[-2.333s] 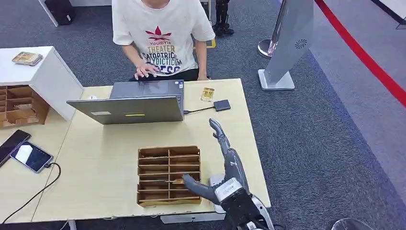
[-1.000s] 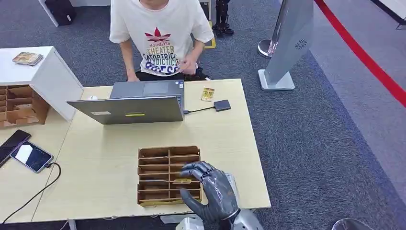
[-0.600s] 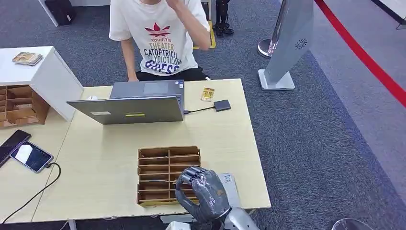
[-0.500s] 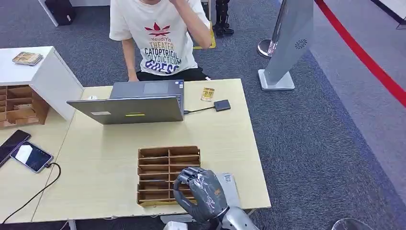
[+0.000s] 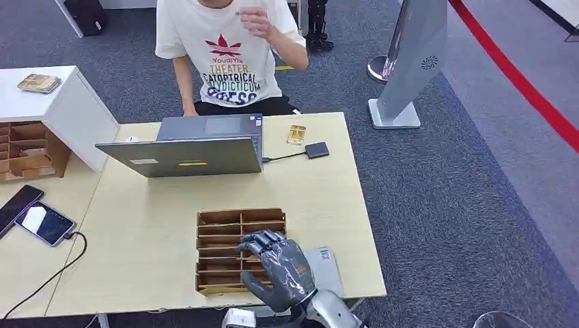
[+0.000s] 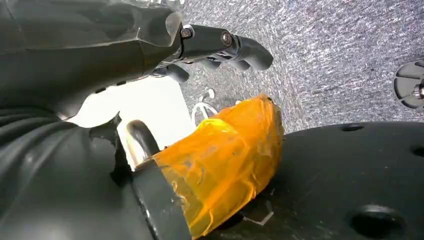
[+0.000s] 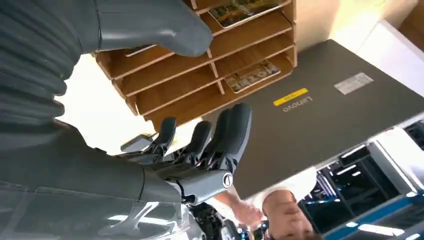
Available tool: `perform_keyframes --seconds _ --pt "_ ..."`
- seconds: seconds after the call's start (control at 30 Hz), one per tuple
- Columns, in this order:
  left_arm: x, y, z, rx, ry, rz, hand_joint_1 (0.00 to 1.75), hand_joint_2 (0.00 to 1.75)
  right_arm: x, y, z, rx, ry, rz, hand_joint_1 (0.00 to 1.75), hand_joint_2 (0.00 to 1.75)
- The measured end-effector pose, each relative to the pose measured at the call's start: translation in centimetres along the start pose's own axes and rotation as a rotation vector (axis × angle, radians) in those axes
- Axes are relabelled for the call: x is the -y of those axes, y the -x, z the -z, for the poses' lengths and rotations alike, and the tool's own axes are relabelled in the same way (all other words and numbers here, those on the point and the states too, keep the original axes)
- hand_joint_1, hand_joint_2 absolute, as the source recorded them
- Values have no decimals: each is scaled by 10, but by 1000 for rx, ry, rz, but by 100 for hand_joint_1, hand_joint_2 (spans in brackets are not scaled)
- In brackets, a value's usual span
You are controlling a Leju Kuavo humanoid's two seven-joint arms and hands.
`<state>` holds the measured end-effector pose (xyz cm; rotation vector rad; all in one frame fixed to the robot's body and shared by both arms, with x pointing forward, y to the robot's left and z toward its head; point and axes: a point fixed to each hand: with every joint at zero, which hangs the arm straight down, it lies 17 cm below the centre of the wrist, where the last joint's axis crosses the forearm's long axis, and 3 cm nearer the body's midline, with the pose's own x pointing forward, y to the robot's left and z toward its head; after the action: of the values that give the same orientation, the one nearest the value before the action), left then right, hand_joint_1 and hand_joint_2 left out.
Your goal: Pass the card to the sensor for recognition and then transmit it.
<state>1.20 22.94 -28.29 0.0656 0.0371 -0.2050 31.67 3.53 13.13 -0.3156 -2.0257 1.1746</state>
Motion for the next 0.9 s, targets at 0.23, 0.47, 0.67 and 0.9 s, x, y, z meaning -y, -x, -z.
perform_keyframes --seconds 0.23,0.47,0.67,0.9 --pt "0 1 0 -3 3 -4 0 0 -9 7 0 -25 -16 -17 84 175" --pt "0 1 0 -4 5 -6 0 0 -14 14 0 -45 -26 -26 84 175" --pt "0 1 0 -5 9 -5 0 0 -22 22 2 -74 -40 -42 77 175" --pt "-1 3 0 -12 9 -3 0 0 -28 29 3 -98 -50 -57 75 175"
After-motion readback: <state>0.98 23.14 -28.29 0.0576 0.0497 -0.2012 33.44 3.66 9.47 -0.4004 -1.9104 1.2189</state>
